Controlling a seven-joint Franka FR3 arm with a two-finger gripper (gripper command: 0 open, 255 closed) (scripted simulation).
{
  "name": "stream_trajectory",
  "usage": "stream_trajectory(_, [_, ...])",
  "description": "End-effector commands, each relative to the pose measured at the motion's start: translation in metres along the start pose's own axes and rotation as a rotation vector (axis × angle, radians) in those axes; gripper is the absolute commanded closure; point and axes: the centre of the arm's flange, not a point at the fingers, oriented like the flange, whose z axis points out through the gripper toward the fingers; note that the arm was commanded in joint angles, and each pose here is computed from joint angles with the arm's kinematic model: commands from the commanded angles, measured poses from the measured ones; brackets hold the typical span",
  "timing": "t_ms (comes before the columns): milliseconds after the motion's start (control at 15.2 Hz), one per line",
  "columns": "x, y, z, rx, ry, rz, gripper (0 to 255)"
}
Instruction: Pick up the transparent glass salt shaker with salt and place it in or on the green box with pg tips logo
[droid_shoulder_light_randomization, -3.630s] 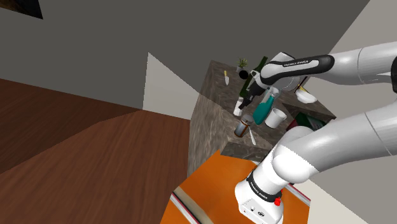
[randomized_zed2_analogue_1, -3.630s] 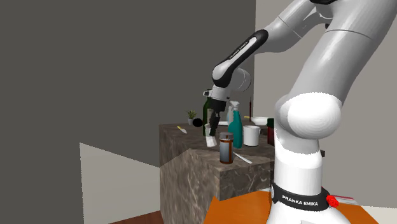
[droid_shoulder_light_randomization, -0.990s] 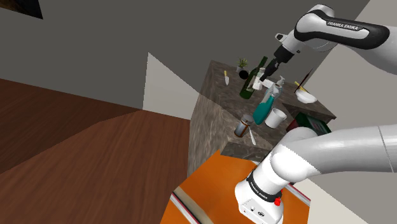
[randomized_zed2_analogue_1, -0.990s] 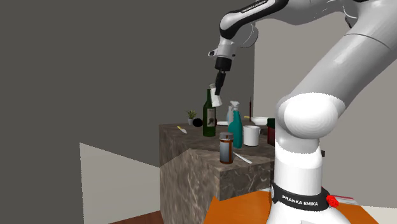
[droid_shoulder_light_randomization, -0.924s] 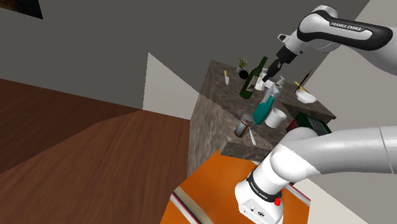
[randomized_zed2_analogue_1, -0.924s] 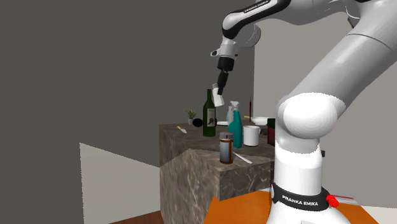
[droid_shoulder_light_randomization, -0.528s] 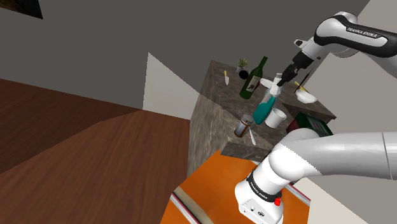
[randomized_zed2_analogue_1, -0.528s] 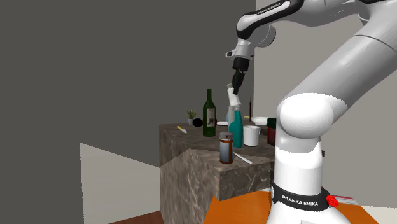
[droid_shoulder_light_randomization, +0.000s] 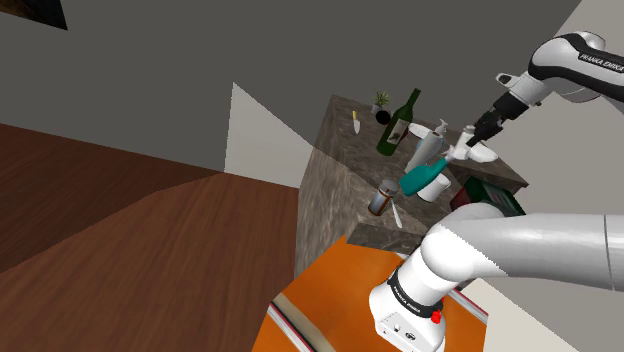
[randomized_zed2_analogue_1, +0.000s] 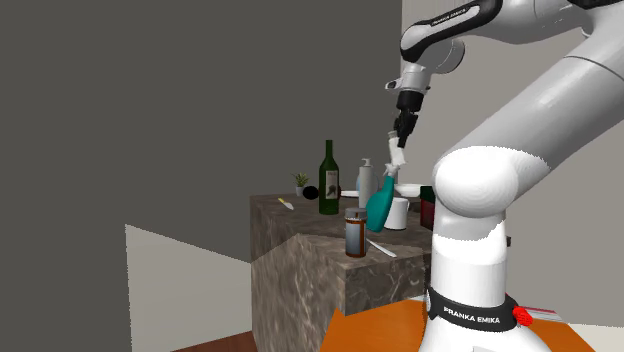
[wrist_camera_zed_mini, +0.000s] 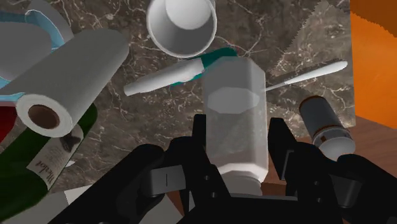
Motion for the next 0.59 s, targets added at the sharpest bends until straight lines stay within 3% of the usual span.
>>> stream_trajectory(0, [-0.025, 0.005, -0.007, 0.001, -0.001, -0.001, 255])
stream_trajectory(528, [-0.126, 0.025, -0.032, 0.001, -0.001, -0.001, 255])
